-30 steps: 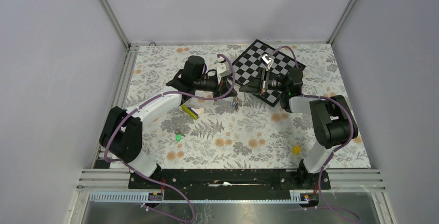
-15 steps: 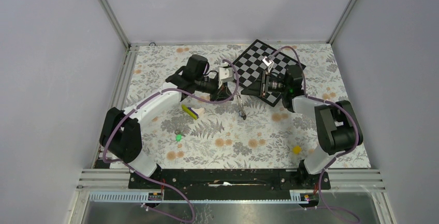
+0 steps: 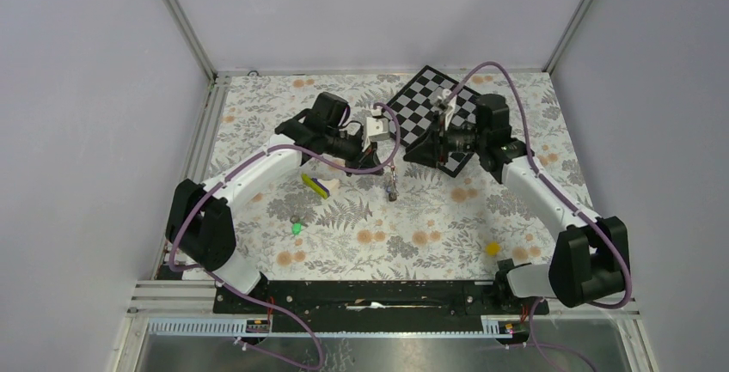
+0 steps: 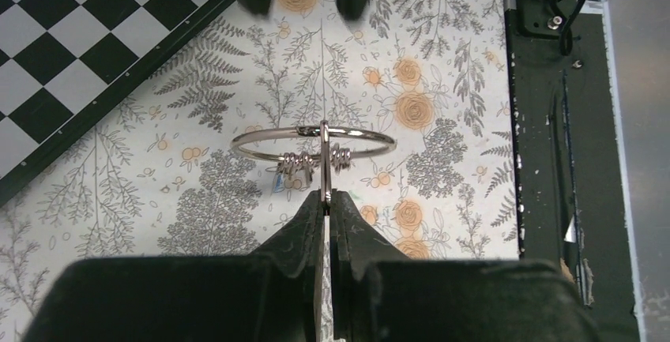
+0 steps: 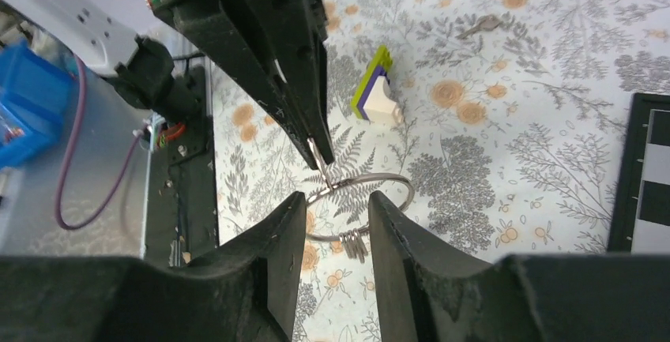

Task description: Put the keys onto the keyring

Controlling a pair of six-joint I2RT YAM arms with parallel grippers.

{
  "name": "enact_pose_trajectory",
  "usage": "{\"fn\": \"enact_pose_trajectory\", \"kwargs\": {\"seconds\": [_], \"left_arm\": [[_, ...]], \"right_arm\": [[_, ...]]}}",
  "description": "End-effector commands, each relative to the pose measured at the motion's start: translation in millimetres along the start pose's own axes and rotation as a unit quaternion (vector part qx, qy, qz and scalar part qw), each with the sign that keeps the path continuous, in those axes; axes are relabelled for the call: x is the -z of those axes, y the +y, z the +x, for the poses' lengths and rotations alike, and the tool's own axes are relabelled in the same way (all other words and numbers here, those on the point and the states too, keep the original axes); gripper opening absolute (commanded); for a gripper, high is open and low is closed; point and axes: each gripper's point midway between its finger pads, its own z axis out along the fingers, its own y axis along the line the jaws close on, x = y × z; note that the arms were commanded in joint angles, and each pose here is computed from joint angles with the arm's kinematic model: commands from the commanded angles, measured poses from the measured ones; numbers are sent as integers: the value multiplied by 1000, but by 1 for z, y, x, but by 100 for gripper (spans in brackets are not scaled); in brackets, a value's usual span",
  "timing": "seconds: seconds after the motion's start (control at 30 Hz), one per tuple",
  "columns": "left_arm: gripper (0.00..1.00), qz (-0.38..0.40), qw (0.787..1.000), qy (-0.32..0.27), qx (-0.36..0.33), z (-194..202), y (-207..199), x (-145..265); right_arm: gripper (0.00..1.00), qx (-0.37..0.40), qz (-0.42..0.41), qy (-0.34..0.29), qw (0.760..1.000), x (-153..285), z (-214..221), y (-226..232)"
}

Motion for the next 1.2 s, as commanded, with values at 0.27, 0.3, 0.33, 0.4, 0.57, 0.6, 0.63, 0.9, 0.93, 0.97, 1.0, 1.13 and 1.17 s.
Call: {"fn": "enact_pose_trajectory", "kwargs": {"seconds": [0.27,0.3,0.33,0.4,0.57,0.6,0.63,0.9,0.93,0.97,1.0,1.13,1.17], "left_arm": [[0,39,998,-41,-6,-33,-17,0],[0,41,998,-40,-6,-33,-18,-1],[0,41,998,-40,-5,-33,-19,-1],[0,43,998,-39,-4,-32,-20,-2],[0,48,998,-36,1,-29,-21,-5],[0,49,998,-36,2,-28,-22,-5],[0,51,998,-36,4,-28,-22,-6],[0,54,998,-33,12,-25,-22,-8],[0,54,998,-33,12,-25,-22,-8],[0,55,998,-34,12,-26,-23,-8],[0,55,998,-34,12,-26,-23,-8],[0,55,998,-34,12,-26,-23,-8],[0,55,998,-33,12,-26,-24,-9]], "right_arm": [[41,104,-6,69,992,-31,25,21],[41,105,-6,67,992,-32,24,22],[40,105,-7,67,992,-33,24,22],[40,106,-7,66,992,-34,24,23],[40,110,-7,61,992,-36,21,25],[40,111,-7,60,992,-37,20,26],[39,112,-8,58,992,-37,19,27],[37,110,-18,54,992,-37,17,33],[36,109,-19,54,992,-38,18,34],[35,107,-20,56,992,-38,19,34],[34,106,-20,57,993,-39,21,33],[32,113,-24,49,992,-42,17,34],[32,112,-25,50,992,-43,18,35]]}}
